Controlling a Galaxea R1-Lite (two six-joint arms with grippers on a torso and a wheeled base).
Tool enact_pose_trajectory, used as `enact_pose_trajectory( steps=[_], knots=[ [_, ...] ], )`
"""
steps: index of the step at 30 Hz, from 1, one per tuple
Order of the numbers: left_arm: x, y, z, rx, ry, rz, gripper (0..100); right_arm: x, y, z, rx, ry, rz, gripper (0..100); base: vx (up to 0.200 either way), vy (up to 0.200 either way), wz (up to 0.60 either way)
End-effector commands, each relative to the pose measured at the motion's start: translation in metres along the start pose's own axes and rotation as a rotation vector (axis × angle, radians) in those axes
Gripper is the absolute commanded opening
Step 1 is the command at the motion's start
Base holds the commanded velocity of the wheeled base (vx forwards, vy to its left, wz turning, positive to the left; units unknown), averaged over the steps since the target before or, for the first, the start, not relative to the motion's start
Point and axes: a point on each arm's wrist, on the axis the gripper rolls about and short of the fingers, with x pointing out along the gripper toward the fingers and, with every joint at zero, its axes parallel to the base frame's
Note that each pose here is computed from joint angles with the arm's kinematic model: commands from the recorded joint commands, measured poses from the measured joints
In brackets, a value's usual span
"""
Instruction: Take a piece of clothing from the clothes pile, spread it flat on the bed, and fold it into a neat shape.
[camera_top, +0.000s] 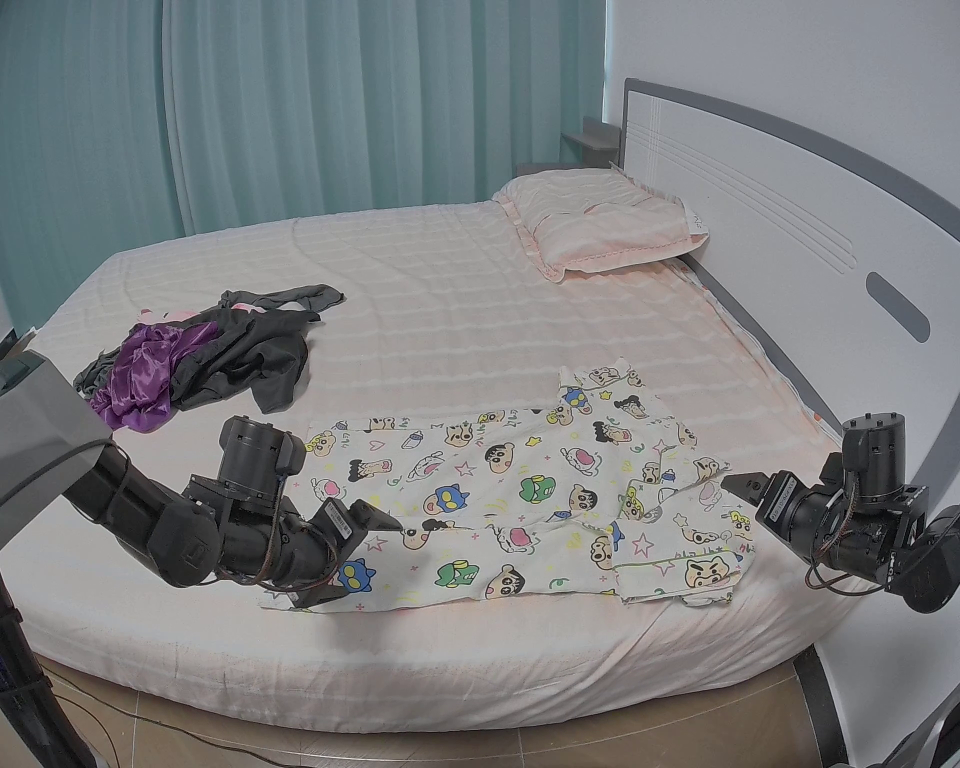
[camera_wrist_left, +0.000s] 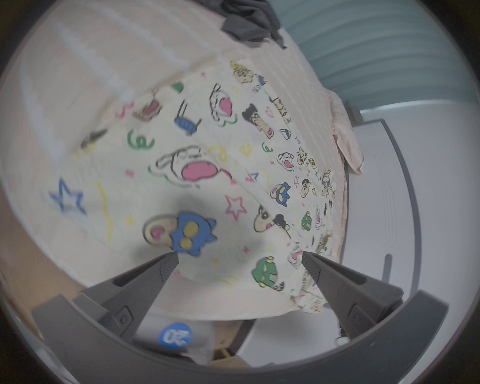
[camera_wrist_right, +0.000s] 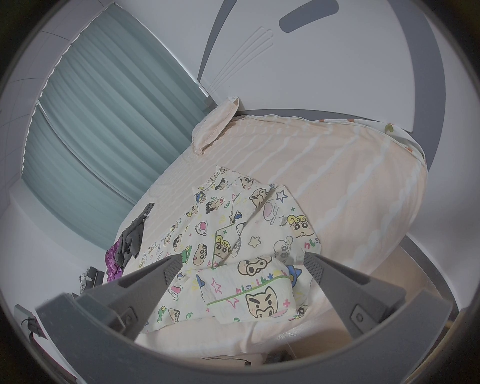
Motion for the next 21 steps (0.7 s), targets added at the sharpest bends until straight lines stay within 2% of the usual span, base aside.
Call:
enact_pose_trajectory(
  steps=[1,6,9,15,18,21],
  knots=[
    [-0.008,0.017,0.014,0.071,-0.041,0.04,100,0.002,-0.001,-0.003,-0.004,0.014,-0.008,100,0.0,0.0,0.0],
    [-0.008,0.03,0.025,0.163,-0.053,0.068,100,0.001,0.0,-0.006,-0.018,0.023,-0.001,100,0.0,0.0,0.0],
    [-0.008,0.032,0.031,0.167,-0.041,0.052,100,0.001,0.0,-0.01,-0.027,0.037,-0.001,100,0.0,0.0,0.0],
    [-0.022,0.037,0.043,0.177,-0.015,-0.016,100,0.004,-0.001,-0.012,-0.029,0.045,-0.01,100,0.0,0.0,0.0],
    [-0.047,0.033,0.051,0.188,-0.002,-0.119,100,0.007,-0.002,-0.014,-0.032,0.056,-0.02,100,0.0,0.0,0.0],
    [-0.06,0.029,0.05,0.187,0.019,-0.168,100,0.007,-0.002,-0.014,-0.032,0.056,-0.02,100,0.0,0.0,0.0]
  ],
)
